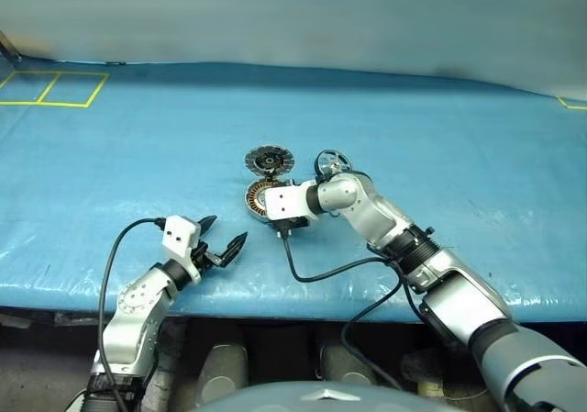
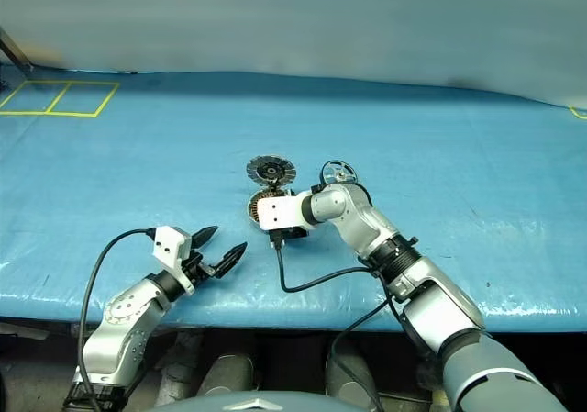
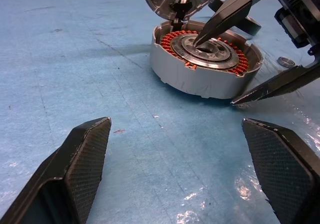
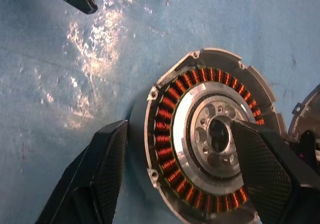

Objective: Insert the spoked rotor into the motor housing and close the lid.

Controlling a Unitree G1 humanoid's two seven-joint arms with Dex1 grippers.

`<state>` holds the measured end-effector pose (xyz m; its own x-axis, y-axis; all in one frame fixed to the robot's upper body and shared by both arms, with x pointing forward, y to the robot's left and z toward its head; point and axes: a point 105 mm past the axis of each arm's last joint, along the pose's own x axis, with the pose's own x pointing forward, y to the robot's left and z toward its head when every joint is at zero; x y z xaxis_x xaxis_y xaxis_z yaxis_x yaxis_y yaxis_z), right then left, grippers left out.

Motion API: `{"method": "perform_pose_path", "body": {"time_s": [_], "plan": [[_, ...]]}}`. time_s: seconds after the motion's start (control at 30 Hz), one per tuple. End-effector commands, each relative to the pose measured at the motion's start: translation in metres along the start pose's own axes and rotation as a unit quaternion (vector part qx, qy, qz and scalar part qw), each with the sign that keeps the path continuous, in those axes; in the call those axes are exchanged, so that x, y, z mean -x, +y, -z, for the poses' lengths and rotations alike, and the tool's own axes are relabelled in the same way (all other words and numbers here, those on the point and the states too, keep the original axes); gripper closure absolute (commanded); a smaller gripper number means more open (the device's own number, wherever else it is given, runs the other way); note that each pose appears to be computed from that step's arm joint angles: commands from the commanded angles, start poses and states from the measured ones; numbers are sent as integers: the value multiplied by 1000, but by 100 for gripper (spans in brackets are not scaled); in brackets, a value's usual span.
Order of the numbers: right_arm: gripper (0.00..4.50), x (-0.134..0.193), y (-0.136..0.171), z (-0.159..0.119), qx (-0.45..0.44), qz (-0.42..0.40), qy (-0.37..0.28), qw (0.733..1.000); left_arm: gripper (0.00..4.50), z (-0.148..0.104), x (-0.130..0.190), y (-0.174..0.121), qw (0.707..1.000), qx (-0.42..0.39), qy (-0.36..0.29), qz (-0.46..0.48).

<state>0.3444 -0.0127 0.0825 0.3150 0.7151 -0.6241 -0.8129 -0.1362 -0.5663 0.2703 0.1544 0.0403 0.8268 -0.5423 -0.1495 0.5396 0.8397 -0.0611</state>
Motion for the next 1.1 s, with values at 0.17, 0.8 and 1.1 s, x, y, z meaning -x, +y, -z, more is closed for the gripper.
{"method": "perform_pose_path", "body": {"time_s": [0.17, 0.8, 1.1], "plan": [[107, 7, -2, -2, -4, 12, -6, 1000, 0, -14, -6, -6, 999, -23, -25, 20], [107, -1, -7, -14, 51, 38, -11, 998, 0, -10, -5, -9, 999, -9, -22, 26], [107, 4, -9, -11, 24, 45, -15, 999, 0, -11, -7, -12, 999, -13, -28, 41]]}}
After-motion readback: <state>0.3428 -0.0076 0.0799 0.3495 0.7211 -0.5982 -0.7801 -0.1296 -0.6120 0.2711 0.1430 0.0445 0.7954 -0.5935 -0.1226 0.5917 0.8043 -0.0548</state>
